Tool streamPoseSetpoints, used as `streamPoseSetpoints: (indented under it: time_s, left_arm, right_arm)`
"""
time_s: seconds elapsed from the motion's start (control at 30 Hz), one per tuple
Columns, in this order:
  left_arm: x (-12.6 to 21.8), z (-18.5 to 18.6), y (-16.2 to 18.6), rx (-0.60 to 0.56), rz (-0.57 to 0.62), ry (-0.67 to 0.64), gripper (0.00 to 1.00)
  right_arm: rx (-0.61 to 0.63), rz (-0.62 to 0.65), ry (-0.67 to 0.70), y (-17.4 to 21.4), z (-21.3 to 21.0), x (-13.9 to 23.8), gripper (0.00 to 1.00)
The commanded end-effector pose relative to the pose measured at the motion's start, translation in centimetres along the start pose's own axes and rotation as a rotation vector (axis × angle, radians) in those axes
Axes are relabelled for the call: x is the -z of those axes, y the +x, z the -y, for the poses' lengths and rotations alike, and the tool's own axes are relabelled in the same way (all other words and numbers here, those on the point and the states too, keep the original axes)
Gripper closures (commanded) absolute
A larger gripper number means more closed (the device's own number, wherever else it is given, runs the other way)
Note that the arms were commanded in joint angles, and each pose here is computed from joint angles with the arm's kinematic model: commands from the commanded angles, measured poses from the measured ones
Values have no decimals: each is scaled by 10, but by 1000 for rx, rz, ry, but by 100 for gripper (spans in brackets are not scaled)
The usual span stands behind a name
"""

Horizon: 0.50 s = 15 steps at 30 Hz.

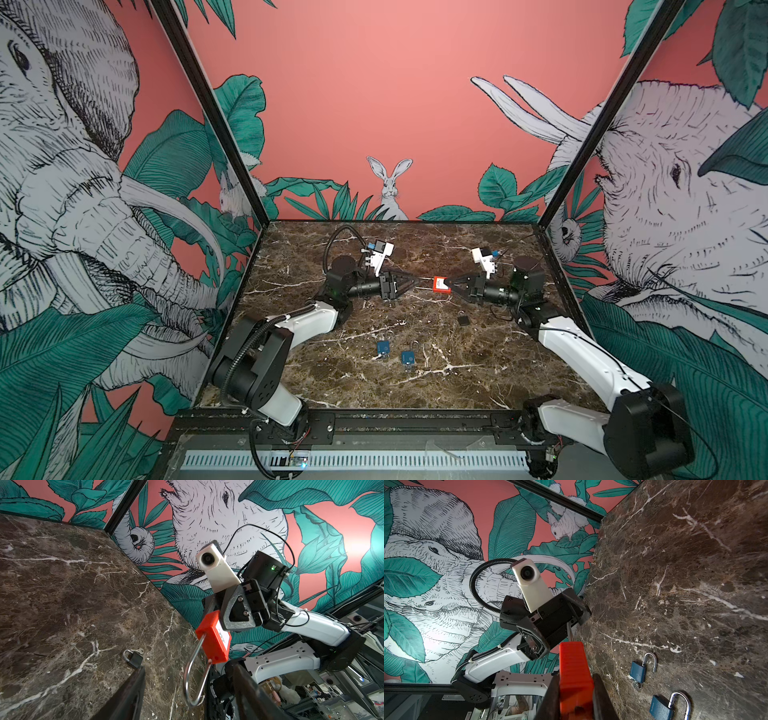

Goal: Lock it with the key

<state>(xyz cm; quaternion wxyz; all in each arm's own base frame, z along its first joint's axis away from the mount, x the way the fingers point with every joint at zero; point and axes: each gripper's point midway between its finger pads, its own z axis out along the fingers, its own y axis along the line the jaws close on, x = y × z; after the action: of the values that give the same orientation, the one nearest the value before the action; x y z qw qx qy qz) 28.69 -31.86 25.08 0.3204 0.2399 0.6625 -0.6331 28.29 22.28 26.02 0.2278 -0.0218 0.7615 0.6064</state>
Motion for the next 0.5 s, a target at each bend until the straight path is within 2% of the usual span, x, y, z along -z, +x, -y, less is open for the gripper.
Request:
streamPoseSetpoints:
  time_s: [0.0, 0.13, 0.2, 0.23, 0.47]
  left_arm:
    - [2, 21, -15, -59, 22, 53, 38]
    - [2, 23, -16, -52, 25, 49, 48]
    - [2, 21, -17, -40, 24, 38, 61]
    - [2, 19, -17, -29, 24, 28, 64]
    - [2, 29, -19, -24, 32, 35, 68]
  right_arm:
    - [81, 18, -58, -8, -18, 1, 100]
    - [101, 19, -67, -8, -21, 2, 100]
    - [111, 16, -69, -8, -21, 1, 100]
    - [115, 16, -70, -8, -22, 2, 100]
    - [142, 6, -66, -4, -20, 2, 100]
